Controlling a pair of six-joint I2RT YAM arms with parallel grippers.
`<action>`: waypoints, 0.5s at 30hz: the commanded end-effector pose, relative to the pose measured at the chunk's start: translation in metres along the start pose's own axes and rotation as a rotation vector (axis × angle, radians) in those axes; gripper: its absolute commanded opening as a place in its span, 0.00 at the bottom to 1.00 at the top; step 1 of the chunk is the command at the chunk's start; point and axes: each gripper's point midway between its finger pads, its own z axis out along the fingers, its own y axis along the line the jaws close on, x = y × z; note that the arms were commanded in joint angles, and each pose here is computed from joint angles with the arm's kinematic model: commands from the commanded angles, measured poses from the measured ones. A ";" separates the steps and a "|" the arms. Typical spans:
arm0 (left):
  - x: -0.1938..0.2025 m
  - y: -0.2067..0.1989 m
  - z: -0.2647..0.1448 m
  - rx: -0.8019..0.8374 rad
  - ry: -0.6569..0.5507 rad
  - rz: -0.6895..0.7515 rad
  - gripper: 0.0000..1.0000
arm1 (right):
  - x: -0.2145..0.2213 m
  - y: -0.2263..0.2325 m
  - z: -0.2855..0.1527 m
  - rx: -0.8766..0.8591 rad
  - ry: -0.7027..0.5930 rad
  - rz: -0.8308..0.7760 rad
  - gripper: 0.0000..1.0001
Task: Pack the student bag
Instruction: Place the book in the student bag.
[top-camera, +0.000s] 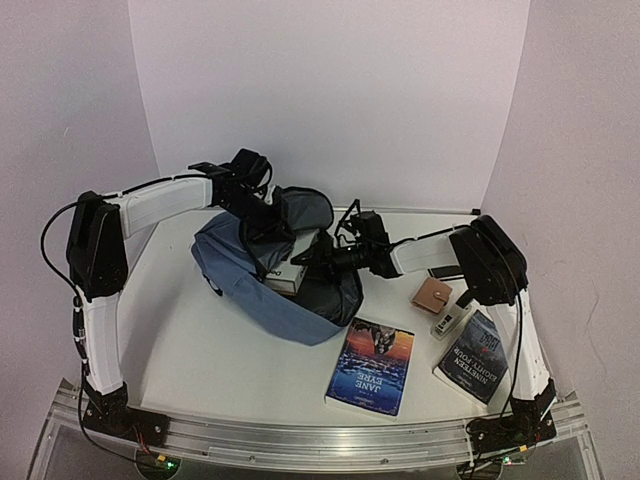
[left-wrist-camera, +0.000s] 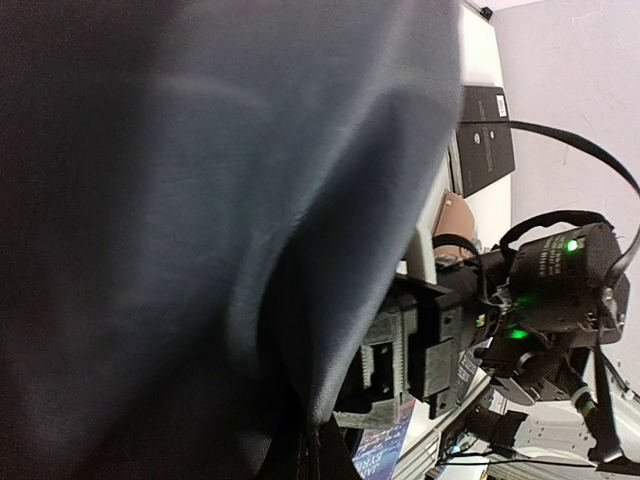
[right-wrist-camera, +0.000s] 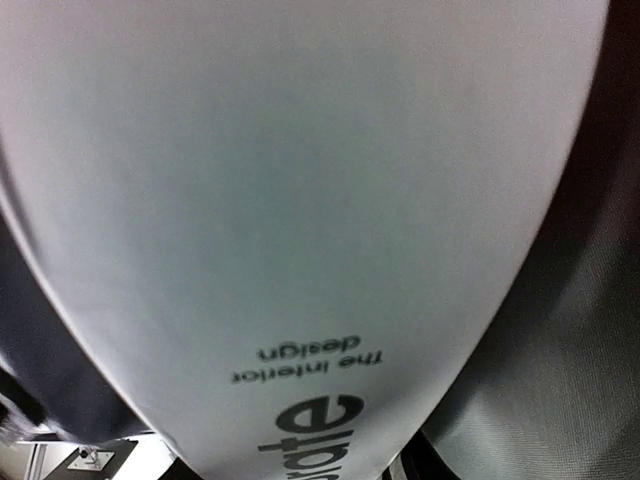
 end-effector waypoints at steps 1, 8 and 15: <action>-0.013 -0.034 -0.046 0.072 -0.127 0.032 0.00 | -0.018 0.066 0.003 -0.141 -0.061 -0.182 0.23; -0.021 0.031 -0.054 -0.195 -0.166 -0.091 0.13 | -0.002 0.021 -0.023 0.061 -0.037 -0.200 0.72; -0.016 0.049 -0.046 -0.264 -0.121 -0.113 0.19 | 0.021 0.015 -0.063 0.183 -0.010 -0.255 0.80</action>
